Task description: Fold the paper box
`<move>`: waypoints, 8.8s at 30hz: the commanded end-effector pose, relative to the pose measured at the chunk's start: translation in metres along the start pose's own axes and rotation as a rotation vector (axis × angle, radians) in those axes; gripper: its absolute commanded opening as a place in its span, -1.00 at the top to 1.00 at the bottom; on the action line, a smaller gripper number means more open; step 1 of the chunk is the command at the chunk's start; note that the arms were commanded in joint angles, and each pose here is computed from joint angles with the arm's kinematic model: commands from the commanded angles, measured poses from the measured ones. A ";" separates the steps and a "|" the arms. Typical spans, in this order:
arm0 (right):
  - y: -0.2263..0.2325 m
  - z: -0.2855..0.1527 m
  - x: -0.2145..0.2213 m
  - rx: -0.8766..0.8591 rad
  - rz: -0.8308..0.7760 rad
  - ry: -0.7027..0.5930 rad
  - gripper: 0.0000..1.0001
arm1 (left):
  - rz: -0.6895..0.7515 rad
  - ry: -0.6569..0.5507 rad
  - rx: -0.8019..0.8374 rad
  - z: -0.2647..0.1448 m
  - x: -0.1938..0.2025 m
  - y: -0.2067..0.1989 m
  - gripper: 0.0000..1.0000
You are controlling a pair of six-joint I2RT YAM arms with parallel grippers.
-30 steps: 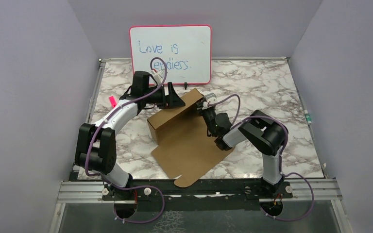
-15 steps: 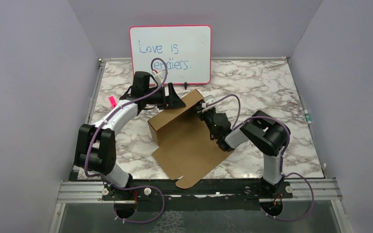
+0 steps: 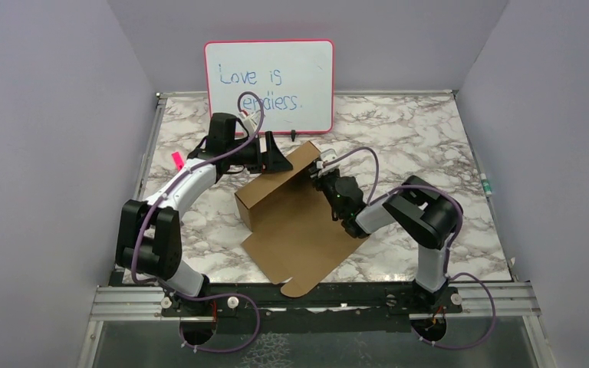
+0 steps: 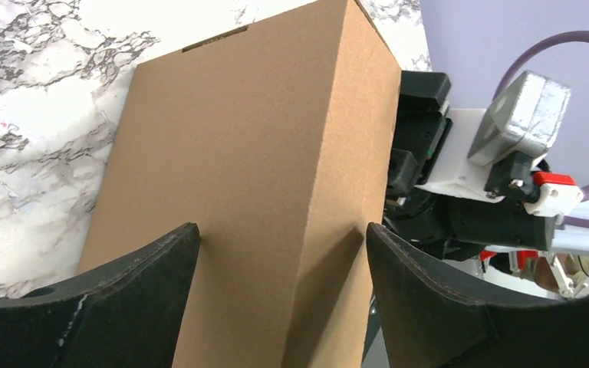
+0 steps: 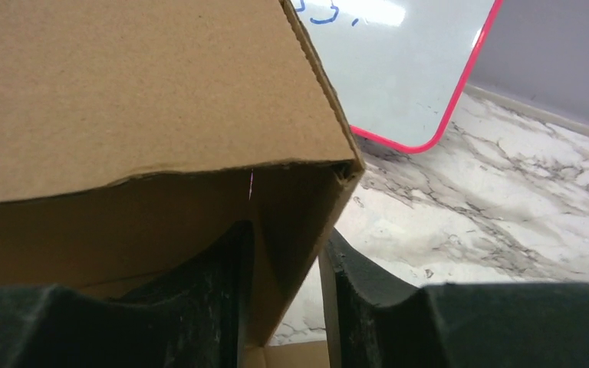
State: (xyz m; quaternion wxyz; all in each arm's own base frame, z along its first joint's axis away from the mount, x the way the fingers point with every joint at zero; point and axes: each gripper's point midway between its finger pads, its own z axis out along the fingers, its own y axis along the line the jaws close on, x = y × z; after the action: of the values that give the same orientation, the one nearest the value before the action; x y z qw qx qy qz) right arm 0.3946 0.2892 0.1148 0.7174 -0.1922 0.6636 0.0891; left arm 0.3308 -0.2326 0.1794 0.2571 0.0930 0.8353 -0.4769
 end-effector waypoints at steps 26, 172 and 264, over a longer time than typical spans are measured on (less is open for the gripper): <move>-0.091 -0.182 -0.055 0.174 0.398 0.158 -0.74 | 0.706 -0.224 -0.676 -0.067 -0.001 -0.072 -0.68; 0.035 -0.047 -0.184 -0.939 -0.638 0.531 0.98 | 0.472 -0.454 -0.684 -0.148 -0.029 0.031 -0.97; -0.074 -0.091 -0.122 -0.510 -0.215 0.598 0.86 | 0.912 0.041 -0.405 -0.103 -0.011 -0.012 0.89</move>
State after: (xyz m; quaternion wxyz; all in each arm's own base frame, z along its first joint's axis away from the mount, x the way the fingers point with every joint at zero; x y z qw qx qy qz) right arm 0.3211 0.1920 0.2318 0.4167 -0.4818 0.7657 0.0896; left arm 0.3043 -0.1407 0.2250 0.4252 0.4095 0.7992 -0.1130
